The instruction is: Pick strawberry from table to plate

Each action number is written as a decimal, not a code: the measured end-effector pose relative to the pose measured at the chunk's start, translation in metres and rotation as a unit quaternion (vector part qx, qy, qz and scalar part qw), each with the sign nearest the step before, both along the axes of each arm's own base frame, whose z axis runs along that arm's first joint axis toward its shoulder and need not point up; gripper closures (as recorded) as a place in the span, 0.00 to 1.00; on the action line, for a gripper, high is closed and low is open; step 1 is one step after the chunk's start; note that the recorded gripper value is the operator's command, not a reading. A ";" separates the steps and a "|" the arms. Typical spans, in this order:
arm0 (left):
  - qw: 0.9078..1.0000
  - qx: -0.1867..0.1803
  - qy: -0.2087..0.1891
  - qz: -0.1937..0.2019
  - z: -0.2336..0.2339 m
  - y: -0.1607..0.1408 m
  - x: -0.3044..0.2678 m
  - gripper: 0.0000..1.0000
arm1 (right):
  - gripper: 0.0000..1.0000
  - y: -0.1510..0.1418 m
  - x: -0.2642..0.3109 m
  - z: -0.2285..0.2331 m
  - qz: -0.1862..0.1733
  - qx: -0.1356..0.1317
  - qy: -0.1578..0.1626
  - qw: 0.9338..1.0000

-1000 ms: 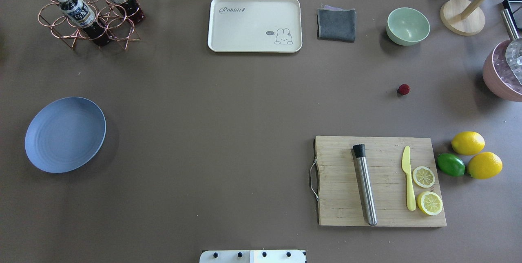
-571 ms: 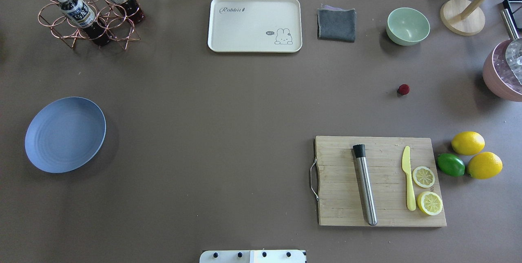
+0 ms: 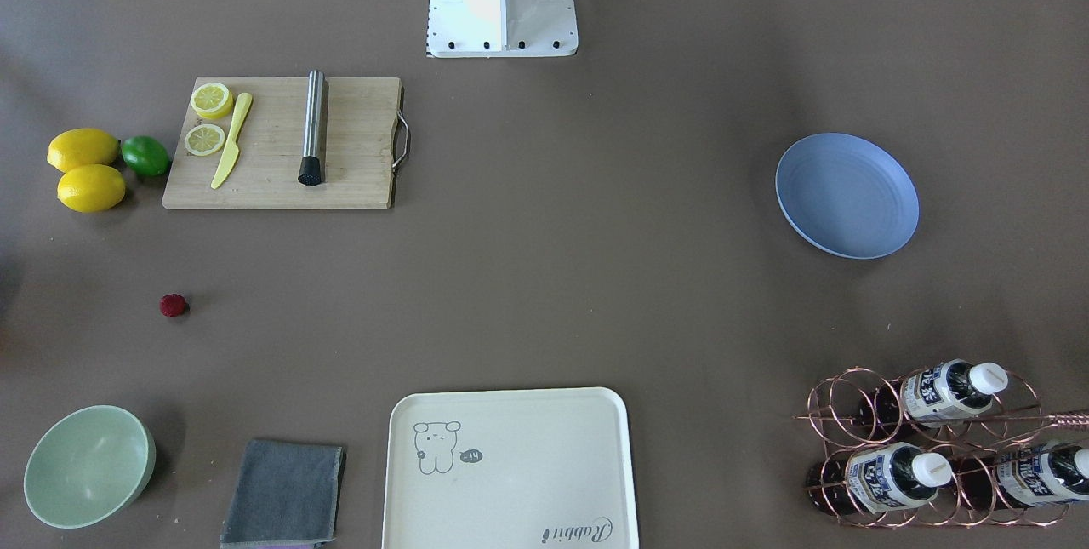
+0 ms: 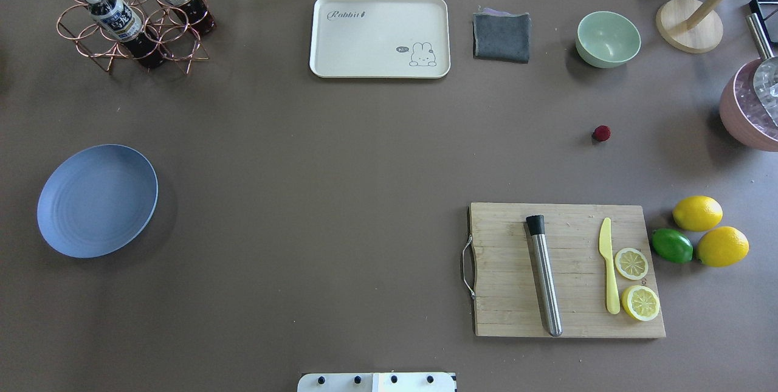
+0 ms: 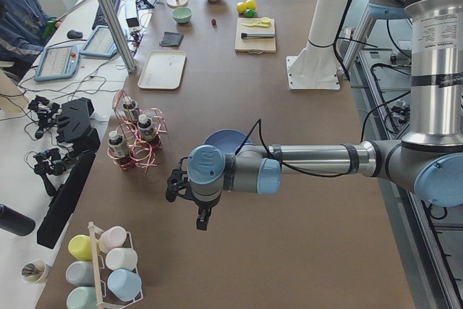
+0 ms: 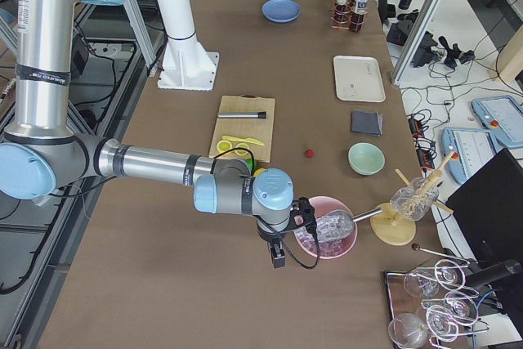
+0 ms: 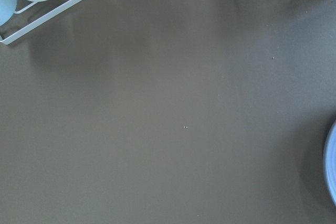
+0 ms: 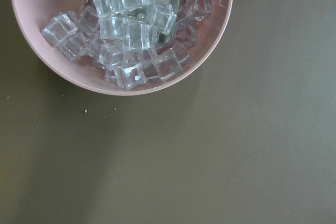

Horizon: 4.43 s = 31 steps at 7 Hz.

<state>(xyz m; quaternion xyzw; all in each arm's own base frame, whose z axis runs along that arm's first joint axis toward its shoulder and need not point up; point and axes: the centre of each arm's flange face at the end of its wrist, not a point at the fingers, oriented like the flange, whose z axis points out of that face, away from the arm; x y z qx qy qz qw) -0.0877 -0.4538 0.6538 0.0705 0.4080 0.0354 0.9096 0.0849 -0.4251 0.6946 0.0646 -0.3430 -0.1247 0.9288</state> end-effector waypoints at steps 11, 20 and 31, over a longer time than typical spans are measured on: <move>0.976 0.176 0.124 0.031 -0.083 -0.040 0.061 0.02 | 0.00 -0.011 -0.005 -0.018 0.001 0.016 -0.035 0.999; 0.988 0.121 0.095 0.027 0.001 -0.003 0.264 0.11 | 0.00 -0.010 -0.006 -0.018 -0.001 0.017 -0.036 0.999; 0.985 0.135 0.101 0.044 0.008 0.017 0.280 1.00 | 0.00 -0.010 -0.007 -0.015 0.000 0.024 -0.036 0.999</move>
